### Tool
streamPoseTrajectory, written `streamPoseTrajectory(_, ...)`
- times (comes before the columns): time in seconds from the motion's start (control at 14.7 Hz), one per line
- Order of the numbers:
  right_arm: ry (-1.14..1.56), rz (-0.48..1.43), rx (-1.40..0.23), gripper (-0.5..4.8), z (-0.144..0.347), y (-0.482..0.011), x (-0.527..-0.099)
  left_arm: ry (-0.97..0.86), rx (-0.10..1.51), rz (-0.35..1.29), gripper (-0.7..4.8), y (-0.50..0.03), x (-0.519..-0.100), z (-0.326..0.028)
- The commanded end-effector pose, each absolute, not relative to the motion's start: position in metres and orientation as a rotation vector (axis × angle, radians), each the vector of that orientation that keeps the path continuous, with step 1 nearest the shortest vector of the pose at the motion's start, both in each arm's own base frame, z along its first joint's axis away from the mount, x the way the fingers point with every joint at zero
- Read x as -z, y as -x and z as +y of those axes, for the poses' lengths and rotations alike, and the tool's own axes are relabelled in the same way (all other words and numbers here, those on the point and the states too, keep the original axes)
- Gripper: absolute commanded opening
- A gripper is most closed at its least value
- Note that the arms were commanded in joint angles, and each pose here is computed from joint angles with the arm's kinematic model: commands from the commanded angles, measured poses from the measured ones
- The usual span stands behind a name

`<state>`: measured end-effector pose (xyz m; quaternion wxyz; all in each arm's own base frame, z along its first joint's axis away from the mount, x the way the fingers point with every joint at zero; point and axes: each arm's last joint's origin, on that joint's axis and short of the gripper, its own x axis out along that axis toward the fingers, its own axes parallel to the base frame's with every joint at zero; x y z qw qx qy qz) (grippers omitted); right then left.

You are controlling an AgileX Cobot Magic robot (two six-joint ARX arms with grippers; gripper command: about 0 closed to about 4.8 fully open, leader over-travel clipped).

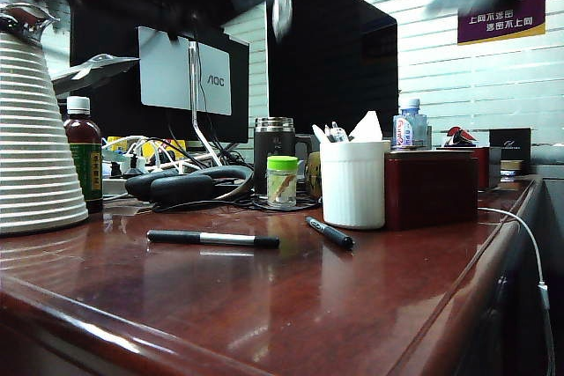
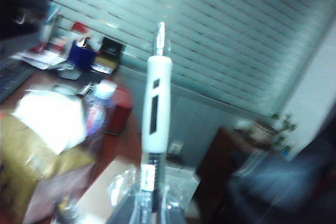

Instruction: Pick up all the pens on the desk and put them into the pen holder one by one.

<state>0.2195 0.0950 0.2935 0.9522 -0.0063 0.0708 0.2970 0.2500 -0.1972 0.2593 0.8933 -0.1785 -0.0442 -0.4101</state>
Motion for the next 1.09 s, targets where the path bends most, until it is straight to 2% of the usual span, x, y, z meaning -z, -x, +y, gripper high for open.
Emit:
streamPoseTrajectory(0.07,0.002,-0.037,-0.506,3.77,0.073,-0.213,-0.320,0.486,0.865,-0.056,-0.06,-0.271,-0.238,-0.215)
streamPoseTrajectory(0.27,0.003,-0.067,-0.432,3.77,0.055,-0.213,-0.326,0.576,0.893,-0.123,-0.06,-0.306,-0.226,-0.242)
streamPoseTrajectory(0.61,0.006,-0.050,-0.375,3.77,0.039,-0.216,-0.324,0.633,0.882,-0.085,-0.06,-0.344,-0.199,-0.274)
streamPoseTrajectory(1.09,0.009,-0.014,-0.375,3.77,0.036,-0.222,-0.318,0.507,0.848,-0.008,-0.06,-0.342,-0.175,-0.283)
